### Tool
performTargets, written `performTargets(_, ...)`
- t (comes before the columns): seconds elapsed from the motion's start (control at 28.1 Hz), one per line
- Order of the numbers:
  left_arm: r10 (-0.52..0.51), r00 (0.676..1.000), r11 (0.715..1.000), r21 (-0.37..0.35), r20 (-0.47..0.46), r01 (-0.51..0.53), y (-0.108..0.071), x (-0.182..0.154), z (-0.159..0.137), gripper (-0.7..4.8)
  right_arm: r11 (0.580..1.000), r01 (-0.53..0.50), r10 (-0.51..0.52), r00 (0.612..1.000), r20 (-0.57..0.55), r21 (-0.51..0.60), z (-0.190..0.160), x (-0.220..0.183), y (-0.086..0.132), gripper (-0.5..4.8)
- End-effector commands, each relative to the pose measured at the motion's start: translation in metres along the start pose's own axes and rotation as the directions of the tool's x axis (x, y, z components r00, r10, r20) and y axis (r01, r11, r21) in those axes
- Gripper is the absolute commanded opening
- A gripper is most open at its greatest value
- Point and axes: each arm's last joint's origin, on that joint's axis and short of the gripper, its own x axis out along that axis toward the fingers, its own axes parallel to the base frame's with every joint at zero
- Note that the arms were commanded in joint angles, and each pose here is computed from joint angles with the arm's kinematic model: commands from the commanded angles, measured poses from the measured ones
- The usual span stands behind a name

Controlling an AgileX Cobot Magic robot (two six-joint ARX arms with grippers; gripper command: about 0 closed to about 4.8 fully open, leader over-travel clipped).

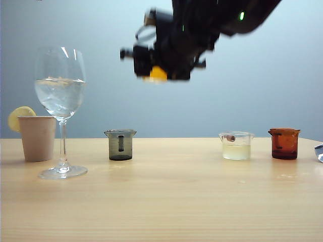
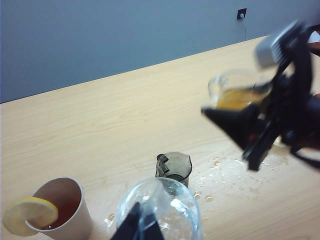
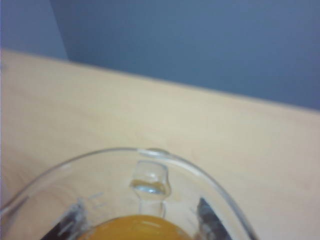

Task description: Pick up the second measuring cup from the left, pour the orange juice inside into the goblet, and finally put the measuring cup back in its original place.

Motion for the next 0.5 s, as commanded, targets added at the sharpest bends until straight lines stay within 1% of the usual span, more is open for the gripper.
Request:
performTargets(0.04, 0.002, 1.0, 1.0, 0.001, 0.018, -0.002, 0.0, -0.001, 0.003, -0.05, 0.997, -0.07, 0.072, 0.995, 0.066, -0.036, 0.026, -0.014, 0.007, 1.93)
performTargets(0.07, 0.002, 1.0, 1.0, 0.0, 0.02, -0.002, 0.0, -0.001, 0.003, -0.05, 0.997, -0.074, 0.076, 0.995, 0.067, -0.038, 0.034, -0.02, 0.007, 1.93)
performTargets(0.18, -0.002, 1.0, 1.0, -0.008, -0.001, 0.002, 0.0, -0.004, 0.002, -0.05, 0.995, -0.091, 0.093, 0.994, 0.055, -0.042, 0.04, -0.028, 0.011, 1.93)
performTargets(0.21, -0.005, 1.0, 0.999, -0.039, -0.021, 0.004, 0.0, -0.008, 0.002, -0.04, 0.994, -0.1, 0.102, 0.994, 0.05, -0.043, 0.043, -0.03, 0.011, 1.93)
performTargets(0.28, -0.003, 0.999, 0.997, -0.076, -0.051, 0.0, 0.0, -0.014, 0.0, -0.04, 0.991, -0.122, 0.124, 0.991, 0.045, -0.049, 0.044, -0.033, 0.015, 1.93)
performTargets(0.36, -0.007, 0.997, 0.997, -0.081, -0.077, 0.001, -0.001, -0.022, -0.004, -0.04, 0.99, -0.132, 0.135, 0.99, 0.048, -0.049, 0.046, -0.035, 0.018, 1.93)
performTargets(0.5, -0.006, 0.995, 0.997, -0.082, -0.1, -0.002, -0.002, -0.044, -0.01, -0.05, 0.983, -0.174, 0.175, 0.985, 0.007, -0.063, 0.052, -0.035, 0.027, 1.93)
